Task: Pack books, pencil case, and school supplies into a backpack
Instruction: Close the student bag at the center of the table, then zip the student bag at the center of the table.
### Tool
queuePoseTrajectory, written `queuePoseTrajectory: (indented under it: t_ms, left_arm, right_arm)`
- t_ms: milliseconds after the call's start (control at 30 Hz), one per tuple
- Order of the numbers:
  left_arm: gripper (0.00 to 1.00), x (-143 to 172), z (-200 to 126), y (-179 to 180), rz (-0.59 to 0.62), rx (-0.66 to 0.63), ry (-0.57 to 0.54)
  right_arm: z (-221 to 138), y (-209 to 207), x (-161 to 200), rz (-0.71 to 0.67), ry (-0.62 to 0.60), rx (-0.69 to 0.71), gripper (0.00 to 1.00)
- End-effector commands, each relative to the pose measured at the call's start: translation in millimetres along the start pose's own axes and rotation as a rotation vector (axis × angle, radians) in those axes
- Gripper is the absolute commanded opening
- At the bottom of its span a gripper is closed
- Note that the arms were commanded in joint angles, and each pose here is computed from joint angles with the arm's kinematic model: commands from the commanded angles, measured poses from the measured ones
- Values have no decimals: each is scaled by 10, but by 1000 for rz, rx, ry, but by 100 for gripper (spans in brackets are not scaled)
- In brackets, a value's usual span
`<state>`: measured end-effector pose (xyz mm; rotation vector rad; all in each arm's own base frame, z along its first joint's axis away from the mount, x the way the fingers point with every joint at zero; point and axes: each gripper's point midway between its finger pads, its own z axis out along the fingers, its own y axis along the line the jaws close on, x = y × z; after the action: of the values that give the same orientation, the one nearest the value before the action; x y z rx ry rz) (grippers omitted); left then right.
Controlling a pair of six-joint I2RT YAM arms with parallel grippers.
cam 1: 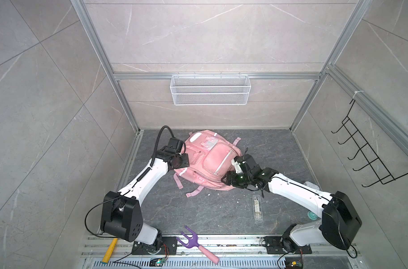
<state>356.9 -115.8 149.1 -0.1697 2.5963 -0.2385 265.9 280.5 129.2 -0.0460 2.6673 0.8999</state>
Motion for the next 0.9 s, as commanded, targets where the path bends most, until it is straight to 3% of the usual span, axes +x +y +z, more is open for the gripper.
queuePoseTrajectory:
  t_ms: [0,200,467,633,733,867]
  left_arm:
    - [64,-56,4,165,-161,53,-32]
    - [67,27,281,455,-257,45,18]
    - [67,87,634,475,-343,94,72]
    - [60,153,737,480,-354,104,86]
    - [45,191,762,439,-357,133,89]
    - [10,293,749,429,-387,148,103]
  right_arm:
    - [154,299,35,-80,17,-41,60]
    - [461,532,282,-140,93,-48,60]
    - [675,459,366,-131,129,-23,60]
    - [688,381,367,-130,126,14,59]
    - [654,218,286,-114,84,89,59]
    - [607,47,150,-63,58,98,58]
